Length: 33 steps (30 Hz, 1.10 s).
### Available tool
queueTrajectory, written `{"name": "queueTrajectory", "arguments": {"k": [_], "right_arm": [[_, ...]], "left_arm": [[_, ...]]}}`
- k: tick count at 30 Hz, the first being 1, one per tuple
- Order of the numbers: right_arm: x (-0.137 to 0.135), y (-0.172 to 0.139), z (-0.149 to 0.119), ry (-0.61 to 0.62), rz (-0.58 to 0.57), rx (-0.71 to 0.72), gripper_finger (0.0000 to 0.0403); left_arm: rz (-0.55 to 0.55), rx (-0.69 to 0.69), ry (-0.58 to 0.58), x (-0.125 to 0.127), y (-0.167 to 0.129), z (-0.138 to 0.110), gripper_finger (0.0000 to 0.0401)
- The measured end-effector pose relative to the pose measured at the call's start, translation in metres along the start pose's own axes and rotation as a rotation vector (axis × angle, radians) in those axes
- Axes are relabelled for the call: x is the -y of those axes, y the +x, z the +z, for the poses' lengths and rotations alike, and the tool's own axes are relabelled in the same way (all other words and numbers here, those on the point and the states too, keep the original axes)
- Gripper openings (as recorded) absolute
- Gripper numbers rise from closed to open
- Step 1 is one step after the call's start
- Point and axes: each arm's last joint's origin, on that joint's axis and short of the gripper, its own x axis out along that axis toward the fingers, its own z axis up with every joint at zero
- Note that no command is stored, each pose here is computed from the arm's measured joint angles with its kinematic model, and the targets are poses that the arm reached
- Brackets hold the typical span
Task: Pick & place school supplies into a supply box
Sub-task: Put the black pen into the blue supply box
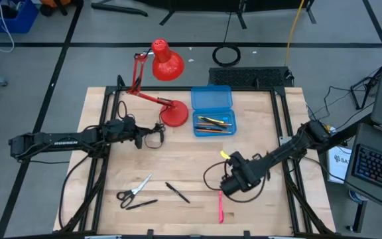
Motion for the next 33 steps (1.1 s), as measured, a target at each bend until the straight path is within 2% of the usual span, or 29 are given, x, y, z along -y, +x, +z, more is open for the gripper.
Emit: {"name": "queueTrajectory", "arguments": {"k": [6,13,19,22,24,28,33], "right_arm": [[0.0,-0.006,-0.023,0.055,0.013,-0.007,0.0073],[0.006,-0.008,-0.039,0.093,-0.034,-0.016,0.0073],[0.023,0.01,-0.056,0.144,-0.068,-0.158,0.0073],[0.041,0.023,-0.061,0.194,-0.114,-0.166,0.0073],[0.052,0.032,-0.067,0.241,-0.094,-0.161,0.0073],[0.064,0.044,-0.08,0.334,0.022,-0.156,0.0073],[0.081,0.052,-0.086,0.412,0.026,-0.13,0.0073]], "left_arm": [[0.029,0.015,0.002,-0.001,0.0,0.0,0.0031],[0.03,0.016,0.003,-0.001,0.0,0.0,0.0031],[0.043,-0.008,0.007,-0.002,0.0,-0.002,0.0031],[0.058,-0.037,0.009,-0.004,0.0,-0.005,0.0031],[0.062,-0.041,0.009,-0.004,0.0,-0.005,0.0031],[0.095,-0.02,0.002,-0.005,0.0,-0.004,0.0031],[0.13,0.008,-0.008,-0.005,0.0,-0.003,0.0031]]}}
